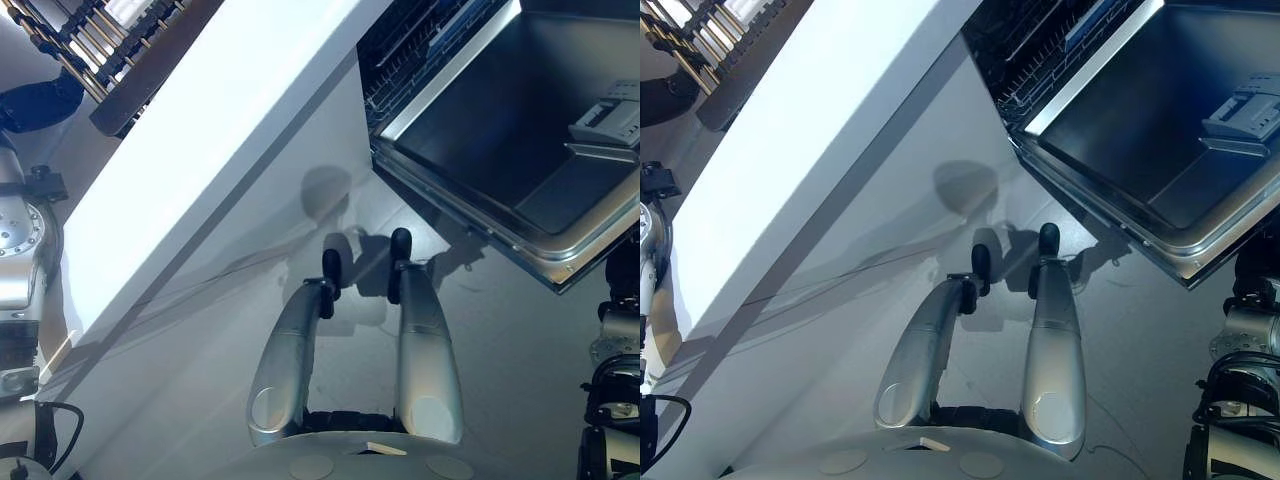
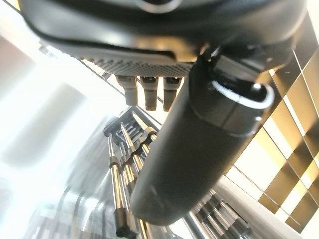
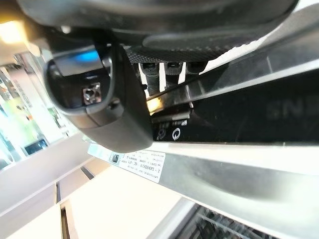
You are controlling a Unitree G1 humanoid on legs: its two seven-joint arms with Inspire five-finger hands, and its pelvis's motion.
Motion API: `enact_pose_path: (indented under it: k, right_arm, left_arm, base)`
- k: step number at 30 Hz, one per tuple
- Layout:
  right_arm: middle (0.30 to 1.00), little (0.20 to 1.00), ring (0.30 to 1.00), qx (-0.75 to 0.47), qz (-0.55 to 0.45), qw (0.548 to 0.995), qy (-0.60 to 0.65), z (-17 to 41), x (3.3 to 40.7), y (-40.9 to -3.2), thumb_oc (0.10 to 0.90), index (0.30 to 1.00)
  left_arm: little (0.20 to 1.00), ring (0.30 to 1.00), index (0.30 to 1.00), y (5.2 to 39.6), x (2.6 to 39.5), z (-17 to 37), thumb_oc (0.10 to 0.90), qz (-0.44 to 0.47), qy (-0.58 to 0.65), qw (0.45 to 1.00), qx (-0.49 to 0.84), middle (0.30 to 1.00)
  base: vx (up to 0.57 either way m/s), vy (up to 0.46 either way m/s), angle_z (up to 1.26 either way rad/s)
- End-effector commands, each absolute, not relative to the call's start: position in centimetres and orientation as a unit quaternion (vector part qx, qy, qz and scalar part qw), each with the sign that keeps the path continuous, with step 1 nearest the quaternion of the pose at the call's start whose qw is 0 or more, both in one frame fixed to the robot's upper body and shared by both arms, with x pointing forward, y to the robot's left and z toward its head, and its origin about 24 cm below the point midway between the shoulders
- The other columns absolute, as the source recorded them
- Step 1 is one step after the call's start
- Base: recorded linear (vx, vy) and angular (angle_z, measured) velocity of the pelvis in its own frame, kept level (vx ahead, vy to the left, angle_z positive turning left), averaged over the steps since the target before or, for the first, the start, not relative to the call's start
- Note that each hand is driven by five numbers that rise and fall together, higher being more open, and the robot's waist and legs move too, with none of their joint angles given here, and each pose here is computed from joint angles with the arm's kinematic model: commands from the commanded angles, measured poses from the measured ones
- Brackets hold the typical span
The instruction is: Pick up plates and place into dishwasher.
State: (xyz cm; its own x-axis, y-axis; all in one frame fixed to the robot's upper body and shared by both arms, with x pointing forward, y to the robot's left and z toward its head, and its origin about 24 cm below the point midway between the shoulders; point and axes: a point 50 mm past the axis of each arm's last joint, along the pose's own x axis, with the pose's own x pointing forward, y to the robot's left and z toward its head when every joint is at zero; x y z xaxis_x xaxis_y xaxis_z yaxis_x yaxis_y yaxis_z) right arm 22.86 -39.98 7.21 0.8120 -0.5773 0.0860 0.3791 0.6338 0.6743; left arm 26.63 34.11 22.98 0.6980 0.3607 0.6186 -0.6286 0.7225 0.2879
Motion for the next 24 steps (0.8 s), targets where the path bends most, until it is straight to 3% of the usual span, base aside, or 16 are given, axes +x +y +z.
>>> enact_pose_path:
  k: [1,10,17,24]
  right_arm:
    - [0.900,0.900,0.900,0.227,0.318,0.894,-0.219,19.1,31.7,-21.1,0.800,0.900]
    - [0.900,0.900,0.900,0.172,0.492,0.801,-0.293,24.8,28.9,-13.9,0.800,0.900]
    - [0.900,0.900,0.900,0.129,0.547,0.729,-0.391,29.3,25.4,-10.3,0.800,0.900]
    - [0.900,0.900,0.900,0.159,0.438,0.761,-0.451,30.7,25.3,-11.8,0.800,0.900]
  left_arm:
    - [0.900,0.900,0.900,26.0,28.2,21.4,0.800,0.162,-0.364,0.907,0.135,0.900]
    - [0.900,0.900,0.900,26.3,28.2,20.7,0.800,0.158,-0.347,0.916,0.124,0.900]
    - [0.900,0.900,0.900,26.3,28.3,19.9,0.800,0.154,-0.334,0.922,0.124,0.900]
    - [0.900,0.900,0.900,26.6,28.2,19.1,0.800,0.160,-0.323,0.925,0.117,0.900]
  base:
    - [0.06,0.089,-0.23]
    - [0.05,0.088,-0.22]
    - [0.04,0.068,0.01]
    - [0.03,0.081,0.16]
